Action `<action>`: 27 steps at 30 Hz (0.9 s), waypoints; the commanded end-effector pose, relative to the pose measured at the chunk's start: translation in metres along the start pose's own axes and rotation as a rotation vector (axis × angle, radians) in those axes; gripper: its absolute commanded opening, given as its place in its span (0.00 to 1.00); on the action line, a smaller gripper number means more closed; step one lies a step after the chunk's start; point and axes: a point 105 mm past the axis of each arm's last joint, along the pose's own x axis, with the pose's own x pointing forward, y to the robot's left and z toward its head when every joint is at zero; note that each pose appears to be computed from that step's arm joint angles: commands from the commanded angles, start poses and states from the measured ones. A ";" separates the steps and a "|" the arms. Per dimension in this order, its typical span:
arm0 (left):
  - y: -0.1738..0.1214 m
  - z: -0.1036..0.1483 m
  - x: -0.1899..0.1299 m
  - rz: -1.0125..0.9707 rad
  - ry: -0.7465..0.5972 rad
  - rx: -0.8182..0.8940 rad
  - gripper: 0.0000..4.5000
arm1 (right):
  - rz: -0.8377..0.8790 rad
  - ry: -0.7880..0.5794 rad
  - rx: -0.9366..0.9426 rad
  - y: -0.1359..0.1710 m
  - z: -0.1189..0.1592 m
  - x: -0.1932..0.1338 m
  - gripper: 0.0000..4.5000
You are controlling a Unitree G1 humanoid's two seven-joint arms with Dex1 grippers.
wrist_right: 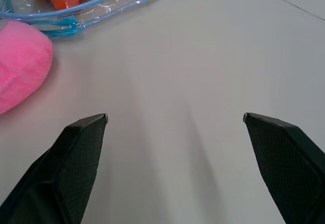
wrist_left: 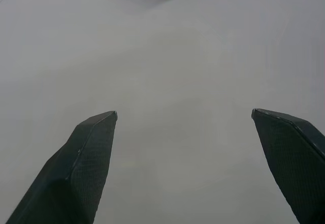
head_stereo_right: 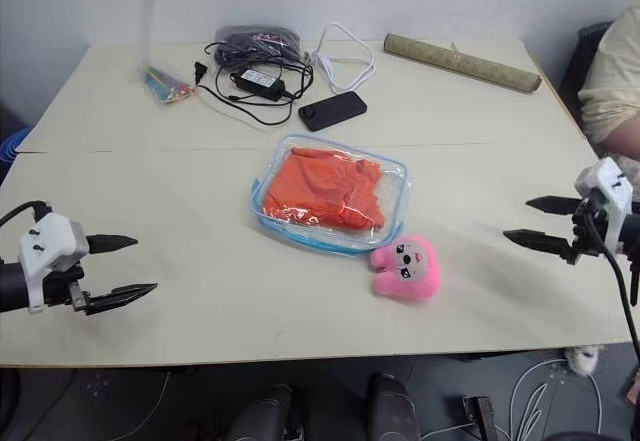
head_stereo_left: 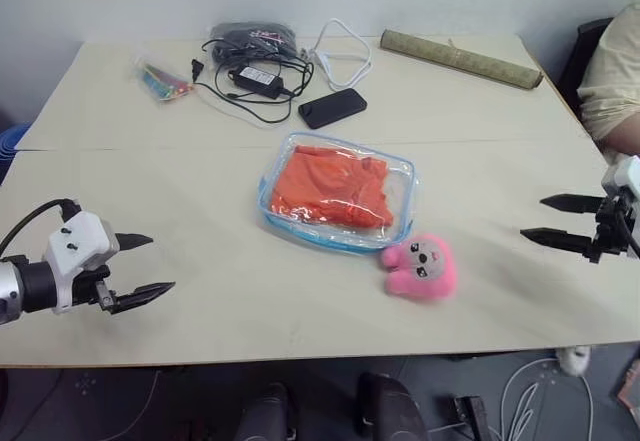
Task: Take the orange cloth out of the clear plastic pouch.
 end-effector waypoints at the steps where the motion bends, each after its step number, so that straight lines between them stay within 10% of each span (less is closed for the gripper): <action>1: 0.006 0.004 -0.007 0.048 -0.017 0.021 0.99 | -0.027 -0.013 -0.032 -0.005 0.006 -0.004 1.00; 27: 0.000 0.022 0.012 -0.013 -0.105 -0.059 0.99 | 0.019 -0.087 -0.015 0.005 0.018 0.014 1.00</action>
